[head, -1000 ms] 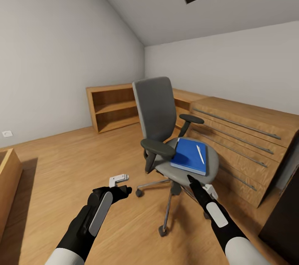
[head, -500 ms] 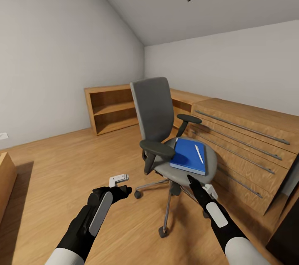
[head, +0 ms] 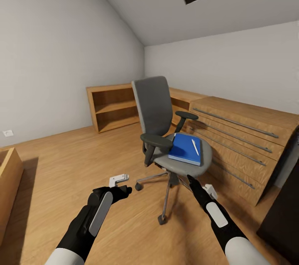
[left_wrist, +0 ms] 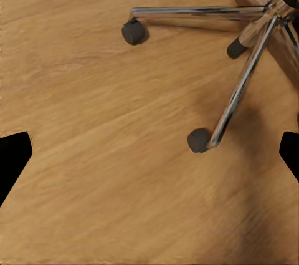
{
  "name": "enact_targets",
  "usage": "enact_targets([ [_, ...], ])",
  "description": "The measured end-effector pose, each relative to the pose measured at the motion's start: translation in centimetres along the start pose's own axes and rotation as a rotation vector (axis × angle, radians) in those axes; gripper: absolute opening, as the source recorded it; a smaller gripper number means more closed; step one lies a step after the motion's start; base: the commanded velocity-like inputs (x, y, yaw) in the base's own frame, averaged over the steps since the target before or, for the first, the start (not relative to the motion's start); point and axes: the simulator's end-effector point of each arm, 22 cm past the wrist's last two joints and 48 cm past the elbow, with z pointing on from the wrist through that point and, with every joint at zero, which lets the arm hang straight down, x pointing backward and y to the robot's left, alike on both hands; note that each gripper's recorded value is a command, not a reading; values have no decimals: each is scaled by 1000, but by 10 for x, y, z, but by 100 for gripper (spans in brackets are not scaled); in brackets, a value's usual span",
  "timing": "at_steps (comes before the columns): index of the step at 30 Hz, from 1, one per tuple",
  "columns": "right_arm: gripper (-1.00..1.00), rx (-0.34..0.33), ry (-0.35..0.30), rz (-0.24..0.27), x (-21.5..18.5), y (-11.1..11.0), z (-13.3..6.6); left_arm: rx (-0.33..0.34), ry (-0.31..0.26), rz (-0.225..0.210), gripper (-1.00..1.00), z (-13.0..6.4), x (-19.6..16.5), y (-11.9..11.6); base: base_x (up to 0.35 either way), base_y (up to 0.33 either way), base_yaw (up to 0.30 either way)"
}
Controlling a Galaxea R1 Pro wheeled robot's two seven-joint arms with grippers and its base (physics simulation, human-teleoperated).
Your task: In the bedroom, organize the workspace by keeping the computer under the desk, ensuring the monitor is on the desk, placing the keyboard on the desk next to the monitor, placing the mouse on the desk next to the keyboard, moving the folder from the swivel chair onto the desk next to the mouse, stacking the notebook on top of the folder with the pen on top of the notebook, and positioning the swivel chair next to the desk.
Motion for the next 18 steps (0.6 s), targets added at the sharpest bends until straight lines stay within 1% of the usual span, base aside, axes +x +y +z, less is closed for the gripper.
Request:
enact_targets([
  [13,100,-1,-2,-1,0,0,0,0,0,0,100,0,0,0,-313,0,0],
  [16,100,-1,-2,-5,0,1,0,-2,-1,0,100,0,0,0,-170,0,0],
  [18,100,-3,2,-24,3,2,0,-4,-9,-3,100,0,-2,1,-74,0,0],
])
